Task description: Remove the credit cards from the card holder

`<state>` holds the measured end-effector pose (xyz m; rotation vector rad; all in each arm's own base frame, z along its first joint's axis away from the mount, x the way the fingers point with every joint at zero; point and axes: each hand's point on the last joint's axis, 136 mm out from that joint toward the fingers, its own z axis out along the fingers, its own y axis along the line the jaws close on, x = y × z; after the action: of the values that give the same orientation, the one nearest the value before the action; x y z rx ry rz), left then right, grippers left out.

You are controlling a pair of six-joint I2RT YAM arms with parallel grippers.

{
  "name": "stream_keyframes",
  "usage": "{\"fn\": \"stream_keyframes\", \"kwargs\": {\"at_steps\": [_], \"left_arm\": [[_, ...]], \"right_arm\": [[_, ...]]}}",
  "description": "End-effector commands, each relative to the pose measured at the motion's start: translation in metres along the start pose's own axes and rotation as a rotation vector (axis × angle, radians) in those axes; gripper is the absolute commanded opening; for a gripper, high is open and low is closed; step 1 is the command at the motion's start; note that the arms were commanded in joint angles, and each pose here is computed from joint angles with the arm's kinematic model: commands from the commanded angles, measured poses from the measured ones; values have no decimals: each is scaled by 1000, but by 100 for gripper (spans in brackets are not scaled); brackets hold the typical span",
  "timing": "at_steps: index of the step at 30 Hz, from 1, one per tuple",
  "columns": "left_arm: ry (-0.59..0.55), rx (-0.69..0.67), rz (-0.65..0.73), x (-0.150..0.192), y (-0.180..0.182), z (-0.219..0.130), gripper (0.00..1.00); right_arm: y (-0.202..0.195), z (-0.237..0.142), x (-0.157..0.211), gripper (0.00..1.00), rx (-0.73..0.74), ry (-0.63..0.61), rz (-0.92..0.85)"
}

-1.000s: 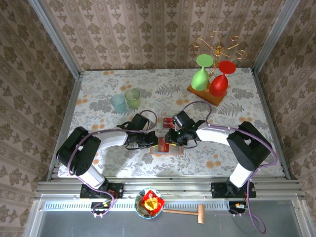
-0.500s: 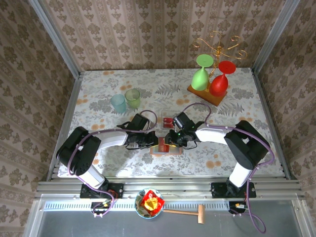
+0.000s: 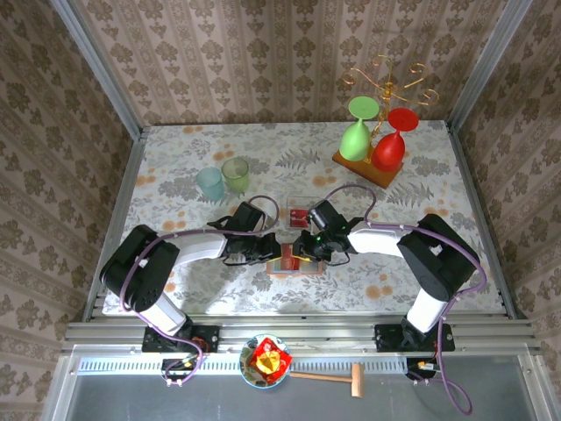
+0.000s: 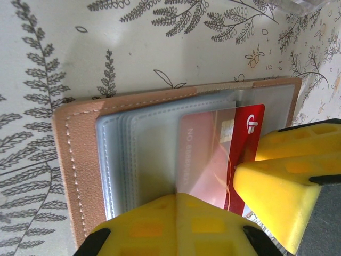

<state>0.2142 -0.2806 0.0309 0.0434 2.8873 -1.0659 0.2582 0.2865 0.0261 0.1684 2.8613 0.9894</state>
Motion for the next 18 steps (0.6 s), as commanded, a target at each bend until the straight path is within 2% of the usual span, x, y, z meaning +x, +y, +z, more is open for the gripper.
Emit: {"fn": "stream_keyframes", "kwargs": {"at_steps": [1,6,18], "left_arm": [[28,-45,-4,8,13,5,7],[30,-50,-2,9,13,4,7],[28,-50,-4,9,14,4,8]], "right_arm": [[2,0,3,18,-31,11,12],[-2,1,2,14,-29,6,22],[-16,-12,0,12,20,-17,20]]}}
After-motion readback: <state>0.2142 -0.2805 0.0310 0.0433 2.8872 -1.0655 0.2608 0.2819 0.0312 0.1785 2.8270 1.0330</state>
